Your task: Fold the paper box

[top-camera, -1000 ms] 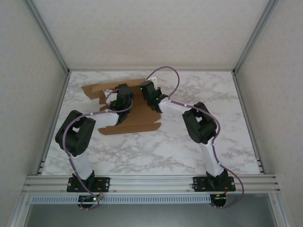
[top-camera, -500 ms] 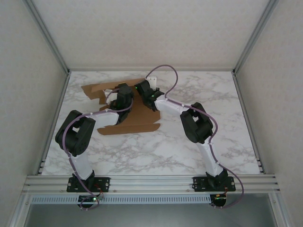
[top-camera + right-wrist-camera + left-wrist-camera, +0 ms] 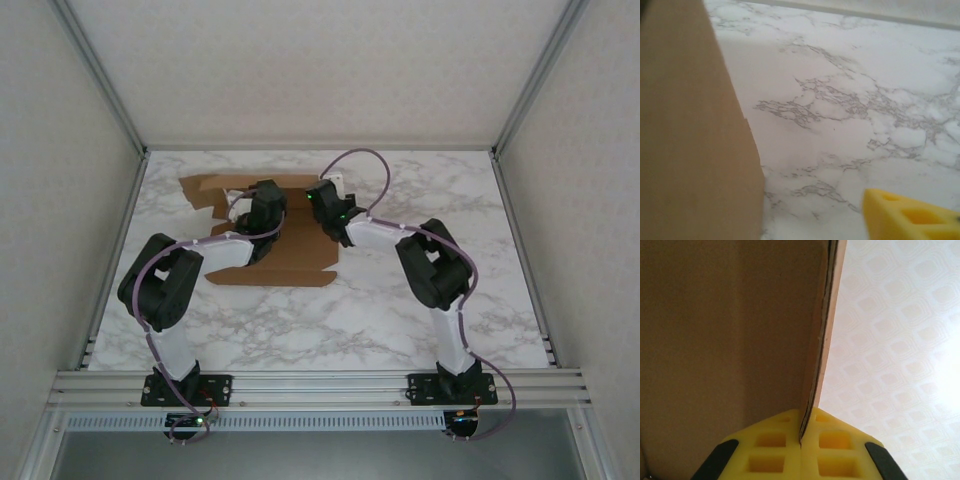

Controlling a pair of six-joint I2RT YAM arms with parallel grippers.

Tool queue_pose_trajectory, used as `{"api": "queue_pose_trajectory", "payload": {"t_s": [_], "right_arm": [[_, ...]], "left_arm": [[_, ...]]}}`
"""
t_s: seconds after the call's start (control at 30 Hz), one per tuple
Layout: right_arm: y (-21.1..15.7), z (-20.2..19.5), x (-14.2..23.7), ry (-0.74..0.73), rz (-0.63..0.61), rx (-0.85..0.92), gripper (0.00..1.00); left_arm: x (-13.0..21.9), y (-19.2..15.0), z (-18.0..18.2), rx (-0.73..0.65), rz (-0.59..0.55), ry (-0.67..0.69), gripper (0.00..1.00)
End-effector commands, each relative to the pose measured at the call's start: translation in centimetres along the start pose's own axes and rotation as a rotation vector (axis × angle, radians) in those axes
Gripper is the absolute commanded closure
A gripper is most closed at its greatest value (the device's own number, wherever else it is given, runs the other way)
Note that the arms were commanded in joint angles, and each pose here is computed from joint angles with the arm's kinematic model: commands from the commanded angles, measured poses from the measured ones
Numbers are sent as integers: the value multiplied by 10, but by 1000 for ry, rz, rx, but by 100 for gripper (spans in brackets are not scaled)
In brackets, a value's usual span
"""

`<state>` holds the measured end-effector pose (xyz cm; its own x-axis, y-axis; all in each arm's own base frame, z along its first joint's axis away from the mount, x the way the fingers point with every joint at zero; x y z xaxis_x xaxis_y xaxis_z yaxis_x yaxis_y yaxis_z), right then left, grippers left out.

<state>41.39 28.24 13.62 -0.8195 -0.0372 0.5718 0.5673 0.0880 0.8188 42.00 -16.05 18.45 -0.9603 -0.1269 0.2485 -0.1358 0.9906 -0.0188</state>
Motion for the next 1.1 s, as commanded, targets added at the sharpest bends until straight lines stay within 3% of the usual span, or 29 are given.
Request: {"api": "queue_pose_trajectory", "payload": {"t_s": [0.0,0.13,0.37,0.5,0.67,1.07], "right_arm": [[20,-4,23,122,-59,48,25],[16,-5,41,290,-78,82,22],[24,-34,78,688,-154,-44,23],[54,-52,72,671,-116,-205,31],[83,-46,59,684,47,-297,35],[82,-31,35,699,148,-302,38]], "left_arm": [[-1,6,65,-166,-12,242,99],[-1,7,65,-166,-19,244,99],[-1,10,69,-178,-23,255,100],[0,11,70,-180,-26,253,100],[0,11,71,-181,-19,254,100],[-2,8,78,-170,2,263,100]]}}
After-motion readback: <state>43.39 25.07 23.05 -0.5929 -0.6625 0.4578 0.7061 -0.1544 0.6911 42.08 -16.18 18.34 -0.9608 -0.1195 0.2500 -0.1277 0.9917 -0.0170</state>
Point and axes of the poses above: each hand's point on the last joint's axis, 136 mm out from that joint toward the fingers, its own x axis back along the fingers, its own z axis along the line the jaws close on, y = z × x, the point moved 7 cm from there along x, back along the fingers, and after that the axes turned 4 degrees about -x, right-handed, at the moved point
